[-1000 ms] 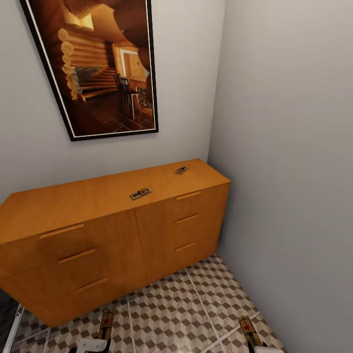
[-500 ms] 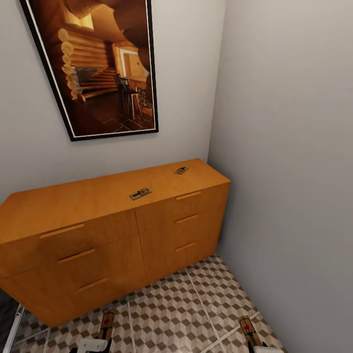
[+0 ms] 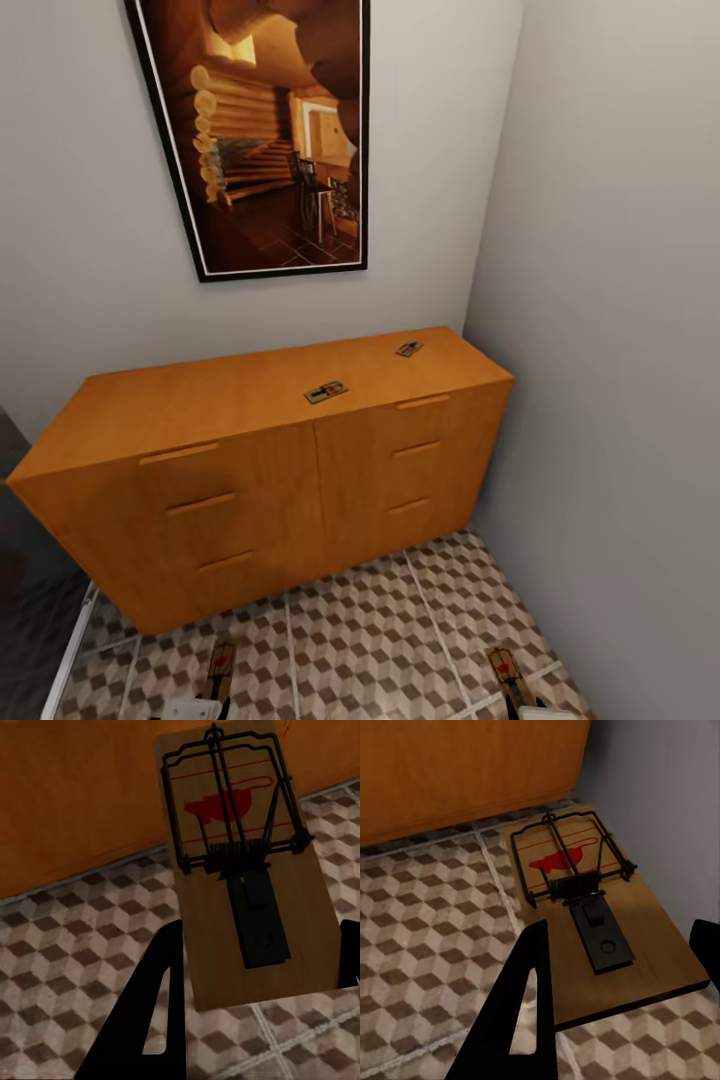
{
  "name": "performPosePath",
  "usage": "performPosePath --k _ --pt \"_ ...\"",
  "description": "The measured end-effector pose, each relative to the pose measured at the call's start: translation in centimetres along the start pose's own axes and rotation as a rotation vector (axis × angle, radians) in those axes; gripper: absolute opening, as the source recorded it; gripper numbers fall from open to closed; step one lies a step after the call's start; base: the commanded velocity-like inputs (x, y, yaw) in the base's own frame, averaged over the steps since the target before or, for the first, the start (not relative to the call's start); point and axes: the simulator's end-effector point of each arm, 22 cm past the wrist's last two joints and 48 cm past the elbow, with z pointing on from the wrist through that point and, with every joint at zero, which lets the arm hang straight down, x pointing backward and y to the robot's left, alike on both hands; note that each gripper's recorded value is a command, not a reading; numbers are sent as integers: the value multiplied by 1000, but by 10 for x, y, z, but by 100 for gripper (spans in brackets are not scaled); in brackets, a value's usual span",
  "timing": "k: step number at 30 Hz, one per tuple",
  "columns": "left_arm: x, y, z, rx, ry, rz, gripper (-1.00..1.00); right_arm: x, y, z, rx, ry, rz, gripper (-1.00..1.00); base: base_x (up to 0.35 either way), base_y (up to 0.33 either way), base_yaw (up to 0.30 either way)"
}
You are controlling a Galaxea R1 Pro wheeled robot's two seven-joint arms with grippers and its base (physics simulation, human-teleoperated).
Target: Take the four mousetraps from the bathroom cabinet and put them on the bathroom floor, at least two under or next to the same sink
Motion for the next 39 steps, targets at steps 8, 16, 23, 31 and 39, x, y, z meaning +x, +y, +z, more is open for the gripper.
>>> performPosePath --k 8,16,23,31,39 --pt "1 -3 0 4 1 -2 -100 0 0 0 0 0 -1 -100 -95 0 284" --pt "1 -5 0 5 2 -4 -100 0 0 0 0 0 0 -100 -232 0 282" --pt "2 -5 0 5 2 -4 -100 0 0 0 0 0 0 -100 -24 0 282" --pt "2 -6 0 7 3 -5 -100 0 0 0 0 1 0 -100 -127 0 282" --pt "2 -7 0 8 3 -4 -100 0 0 0 0 1 0 -100 -42 0 282"
